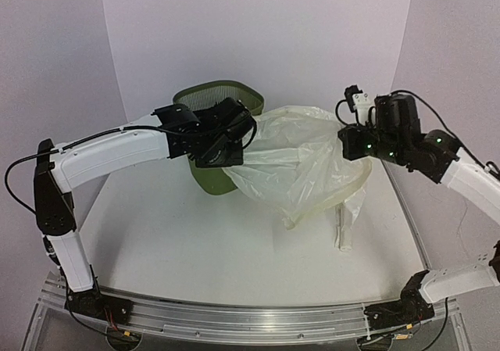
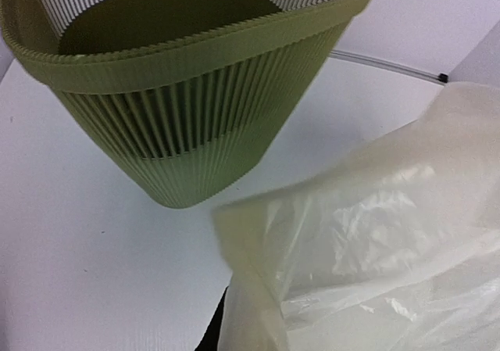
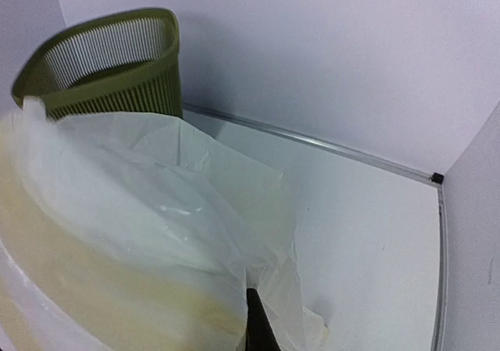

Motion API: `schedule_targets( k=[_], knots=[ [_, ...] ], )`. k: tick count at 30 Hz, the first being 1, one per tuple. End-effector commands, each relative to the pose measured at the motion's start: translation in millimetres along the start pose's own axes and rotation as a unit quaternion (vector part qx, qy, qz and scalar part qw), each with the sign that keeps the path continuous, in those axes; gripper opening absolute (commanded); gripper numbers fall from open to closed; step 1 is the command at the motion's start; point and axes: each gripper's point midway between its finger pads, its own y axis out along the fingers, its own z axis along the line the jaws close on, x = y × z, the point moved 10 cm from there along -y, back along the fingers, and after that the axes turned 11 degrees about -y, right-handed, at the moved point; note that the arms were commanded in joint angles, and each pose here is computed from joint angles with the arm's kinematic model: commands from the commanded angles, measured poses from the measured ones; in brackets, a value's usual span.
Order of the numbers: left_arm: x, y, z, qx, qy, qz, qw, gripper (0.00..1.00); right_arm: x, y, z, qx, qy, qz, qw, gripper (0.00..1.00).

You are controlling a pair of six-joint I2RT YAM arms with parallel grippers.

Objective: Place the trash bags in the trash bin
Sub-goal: Unfold the trash bag at the center of the board.

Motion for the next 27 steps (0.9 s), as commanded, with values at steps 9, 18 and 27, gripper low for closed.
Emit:
schedule_targets(
  k=[9, 18, 27],
  knots=[
    [12.8, -31.7, 6.9, -0.11, 0.087, 0.005, 0.99, 0.78, 23.6, -19.9, 12.7, 0.145, -0.007, 0.058, 0.988, 0.0],
    [5.9, -124.8, 2.0, -0.429, 0.166, -0.034, 0.887, 1.0, 35.7, -2.6, 20.4, 0.159, 0.047, 0.111, 0.98, 0.0],
    [-61.5, -125.3, -30.9, -0.542, 0.288, -0.018, 0.789, 0.99, 48.3, 1.7, 27.4, 0.187, 0.11, 0.183, 0.959, 0.0]
  ],
)
